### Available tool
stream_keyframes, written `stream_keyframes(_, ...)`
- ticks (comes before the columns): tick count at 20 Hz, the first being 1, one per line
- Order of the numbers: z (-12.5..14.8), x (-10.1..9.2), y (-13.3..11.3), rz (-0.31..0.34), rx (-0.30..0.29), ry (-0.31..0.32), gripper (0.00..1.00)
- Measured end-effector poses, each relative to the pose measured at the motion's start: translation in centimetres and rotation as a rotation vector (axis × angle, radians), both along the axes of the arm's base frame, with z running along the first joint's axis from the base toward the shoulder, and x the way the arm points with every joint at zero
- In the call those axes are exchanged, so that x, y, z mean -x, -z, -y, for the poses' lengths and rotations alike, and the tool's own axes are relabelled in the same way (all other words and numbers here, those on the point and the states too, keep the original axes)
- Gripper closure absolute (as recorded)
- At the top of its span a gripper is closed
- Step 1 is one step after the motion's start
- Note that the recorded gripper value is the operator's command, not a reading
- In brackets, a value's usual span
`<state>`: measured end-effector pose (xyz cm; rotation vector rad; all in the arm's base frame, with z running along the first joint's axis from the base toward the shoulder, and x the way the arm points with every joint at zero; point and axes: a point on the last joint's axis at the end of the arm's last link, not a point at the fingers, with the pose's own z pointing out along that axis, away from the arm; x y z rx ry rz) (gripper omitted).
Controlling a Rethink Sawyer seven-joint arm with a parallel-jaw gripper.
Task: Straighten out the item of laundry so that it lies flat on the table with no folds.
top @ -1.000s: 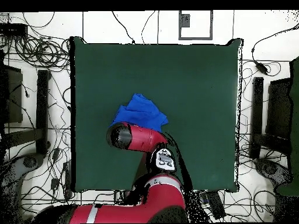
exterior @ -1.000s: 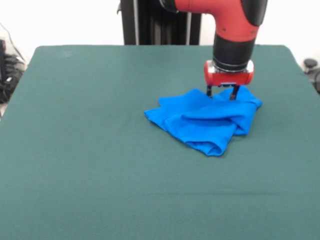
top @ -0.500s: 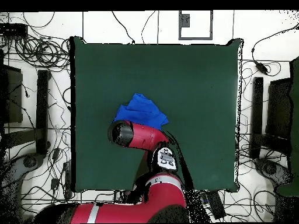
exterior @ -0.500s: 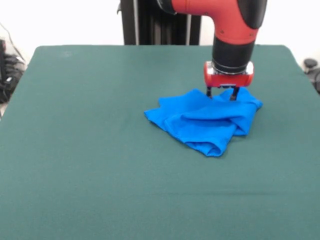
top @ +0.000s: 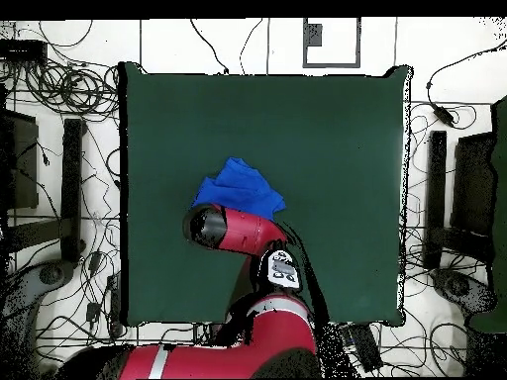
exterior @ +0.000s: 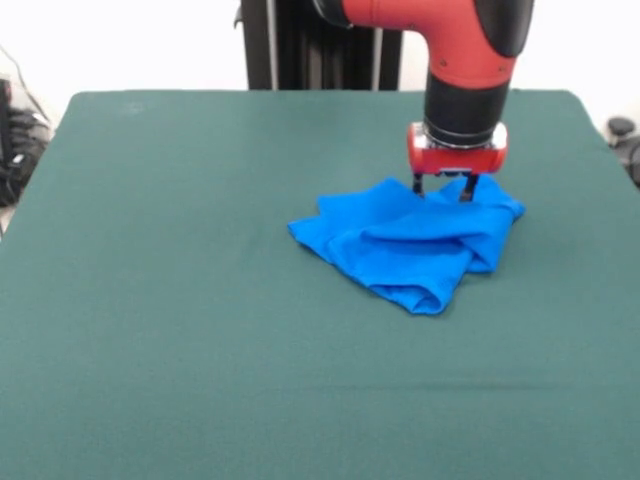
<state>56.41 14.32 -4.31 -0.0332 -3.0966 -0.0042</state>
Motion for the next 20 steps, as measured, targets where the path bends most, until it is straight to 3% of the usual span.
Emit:
stream_keyframes(6, 0.5, -0.9, -2.0, 0.031, 0.000, 0.010, 0.00)
stream_keyframes(11, 0.5, -2.2, -5.5, 0.083, -0.003, 0.017, 0.00)
stream_keyframes(12, 0.5, -2.8, -7.2, 0.109, -0.004, 0.022, 0.00)
stream_keyframes(20, 0.5, -4.3, -10.6, 0.168, -0.009, 0.033, 0.00)
